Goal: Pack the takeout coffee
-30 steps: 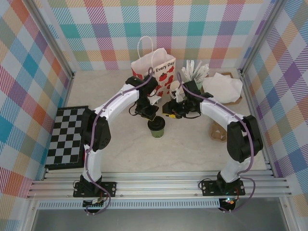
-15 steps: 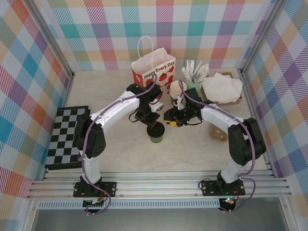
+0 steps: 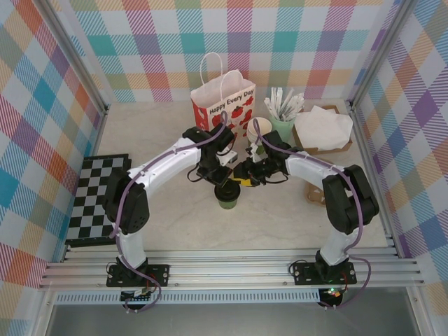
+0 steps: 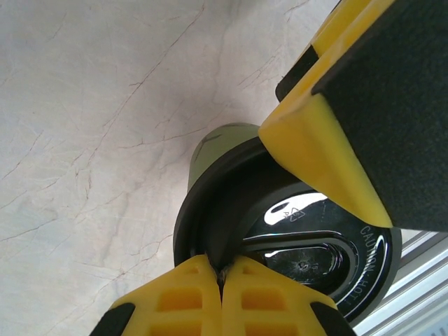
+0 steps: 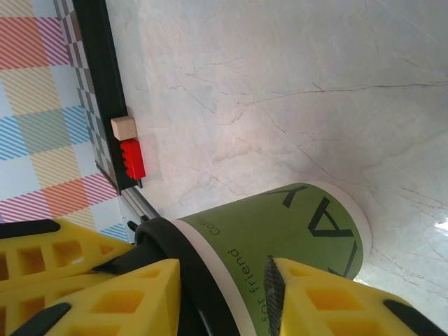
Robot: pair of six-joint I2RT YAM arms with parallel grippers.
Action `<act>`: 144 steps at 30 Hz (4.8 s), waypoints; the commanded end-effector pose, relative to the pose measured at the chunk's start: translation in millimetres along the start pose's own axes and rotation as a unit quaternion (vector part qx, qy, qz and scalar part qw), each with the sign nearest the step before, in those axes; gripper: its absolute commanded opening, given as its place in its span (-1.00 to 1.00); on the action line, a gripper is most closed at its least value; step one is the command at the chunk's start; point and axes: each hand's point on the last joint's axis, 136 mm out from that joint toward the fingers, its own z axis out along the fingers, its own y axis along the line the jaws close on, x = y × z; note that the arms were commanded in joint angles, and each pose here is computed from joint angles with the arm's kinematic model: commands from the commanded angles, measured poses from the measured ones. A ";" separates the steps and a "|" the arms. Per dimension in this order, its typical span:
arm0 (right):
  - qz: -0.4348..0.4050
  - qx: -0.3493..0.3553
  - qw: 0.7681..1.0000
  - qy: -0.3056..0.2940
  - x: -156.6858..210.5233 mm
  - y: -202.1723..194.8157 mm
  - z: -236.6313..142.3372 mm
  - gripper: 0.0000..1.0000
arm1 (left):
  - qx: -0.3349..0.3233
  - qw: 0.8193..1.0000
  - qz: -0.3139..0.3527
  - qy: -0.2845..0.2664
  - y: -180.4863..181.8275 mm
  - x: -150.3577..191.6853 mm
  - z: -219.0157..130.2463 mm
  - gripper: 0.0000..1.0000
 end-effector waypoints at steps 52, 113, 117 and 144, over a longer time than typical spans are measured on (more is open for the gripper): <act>-0.027 -0.058 0.982 -0.179 12.4 13.4 0.6 -0.06 | -0.084 0.846 -0.525 -0.035 30.6 14.7 14.2 -1.00; 0.034 0.030 0.989 -0.142 28.5 -58.5 34.3 -0.54 | -0.100 0.850 -0.517 0.018 34.5 39.9 56.4 -1.00; 0.044 0.037 0.988 -0.142 32.2 -62.4 30.1 -0.47 | -0.108 0.853 -0.509 0.045 35.6 56.1 71.3 -1.00; 0.001 -0.030 0.992 -0.125 -15.2 17.6 17.1 0.40 | -0.110 0.892 -0.439 -0.015 34.9 5.8 15.3 -1.00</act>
